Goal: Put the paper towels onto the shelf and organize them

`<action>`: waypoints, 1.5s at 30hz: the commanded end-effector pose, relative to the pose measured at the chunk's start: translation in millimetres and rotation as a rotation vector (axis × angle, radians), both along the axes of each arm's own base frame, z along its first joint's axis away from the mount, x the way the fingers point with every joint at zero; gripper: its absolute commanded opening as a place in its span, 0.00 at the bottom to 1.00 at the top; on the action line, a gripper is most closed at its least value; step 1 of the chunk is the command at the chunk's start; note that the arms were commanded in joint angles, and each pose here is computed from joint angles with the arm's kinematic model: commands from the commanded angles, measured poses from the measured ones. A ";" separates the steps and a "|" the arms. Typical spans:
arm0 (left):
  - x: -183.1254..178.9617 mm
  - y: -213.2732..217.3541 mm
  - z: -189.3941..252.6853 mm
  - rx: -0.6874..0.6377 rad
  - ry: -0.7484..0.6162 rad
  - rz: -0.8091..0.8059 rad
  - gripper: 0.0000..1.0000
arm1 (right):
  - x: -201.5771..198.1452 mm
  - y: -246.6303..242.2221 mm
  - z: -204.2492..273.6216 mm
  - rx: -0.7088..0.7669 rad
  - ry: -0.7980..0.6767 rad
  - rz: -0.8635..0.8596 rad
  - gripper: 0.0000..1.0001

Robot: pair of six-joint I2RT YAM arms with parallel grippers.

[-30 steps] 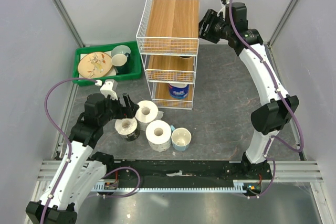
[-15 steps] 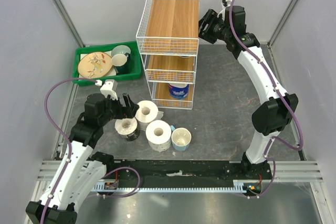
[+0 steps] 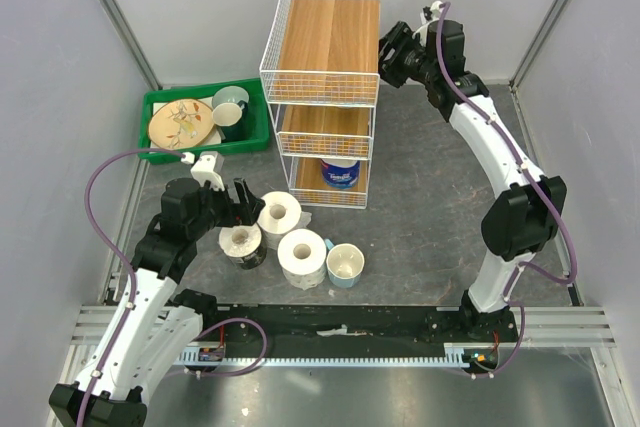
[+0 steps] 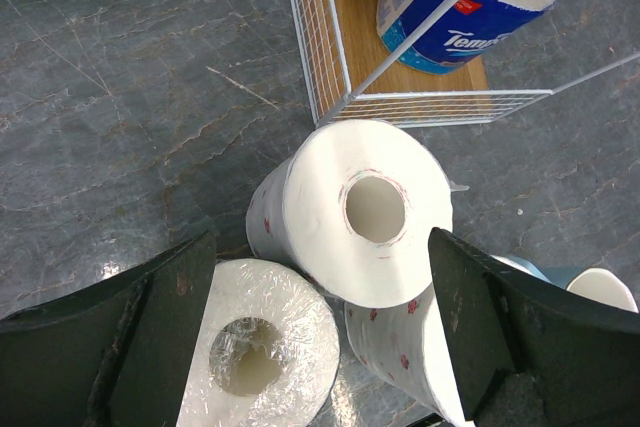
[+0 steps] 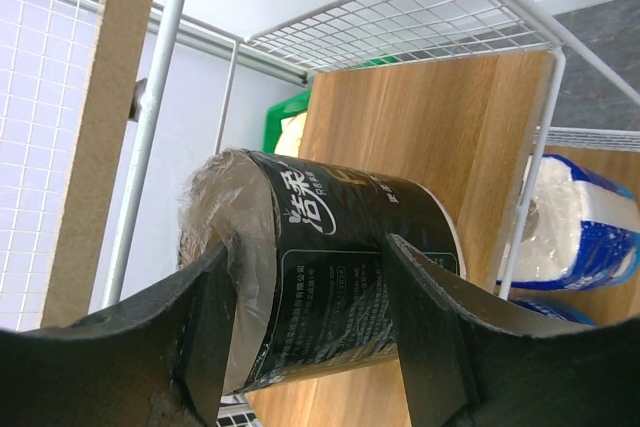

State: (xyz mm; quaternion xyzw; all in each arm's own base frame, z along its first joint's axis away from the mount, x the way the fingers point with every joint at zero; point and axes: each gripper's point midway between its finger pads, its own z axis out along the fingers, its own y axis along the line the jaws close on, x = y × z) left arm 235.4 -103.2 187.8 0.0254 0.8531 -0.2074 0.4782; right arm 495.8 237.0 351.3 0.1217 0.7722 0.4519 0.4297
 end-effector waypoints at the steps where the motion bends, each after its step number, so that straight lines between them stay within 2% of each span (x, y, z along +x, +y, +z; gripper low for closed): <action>1: 4.2 -2.8 9.1 -0.007 -0.044 -0.012 0.94 | -12.7 3.7 28.0 0.069 -0.051 0.019 0.66; 12: 4.7 -2.4 8.3 -0.005 -0.041 -0.010 0.94 | -16.0 -29.6 56.8 0.124 -0.120 -0.041 0.75; 22: 4.2 -3.1 7.7 -0.006 -0.039 -0.014 0.94 | -34.6 -71.7 40.7 0.102 -0.100 -0.104 0.77; 27: 4.6 -2.1 7.9 -0.004 -0.041 -0.008 0.94 | -76.8 -92.1 31.1 0.001 -0.093 -0.159 0.78; 28: 4.9 -2.2 8.9 -0.005 -0.044 -0.008 0.94 | -86.8 -97.0 6.4 -0.049 -0.040 -0.167 0.79; 29: 4.7 -2.2 8.6 -0.004 -0.043 -0.008 0.94 | -103.6 -105.4 15.0 -0.066 -0.065 -0.203 0.79; 33: 4.7 -1.7 8.3 -0.004 -0.042 -0.005 0.94 | -159.9 -118.7 -16.3 -0.182 -0.004 -0.234 0.80; 37: 4.7 -2.1 9.0 -0.008 -0.042 -0.005 0.94 | -215.8 -119.3 -30.9 -0.239 0.014 -0.211 0.80; 40: 5.7 -0.6 8.2 -0.007 -0.040 0.007 0.94 | -251.2 -106.9 -48.5 -0.268 0.060 -0.128 0.80; 45: 6.3 1.5 13.9 -0.024 -0.051 0.034 0.93 | -287.8 -93.0 -71.3 -0.287 0.110 -0.011 0.80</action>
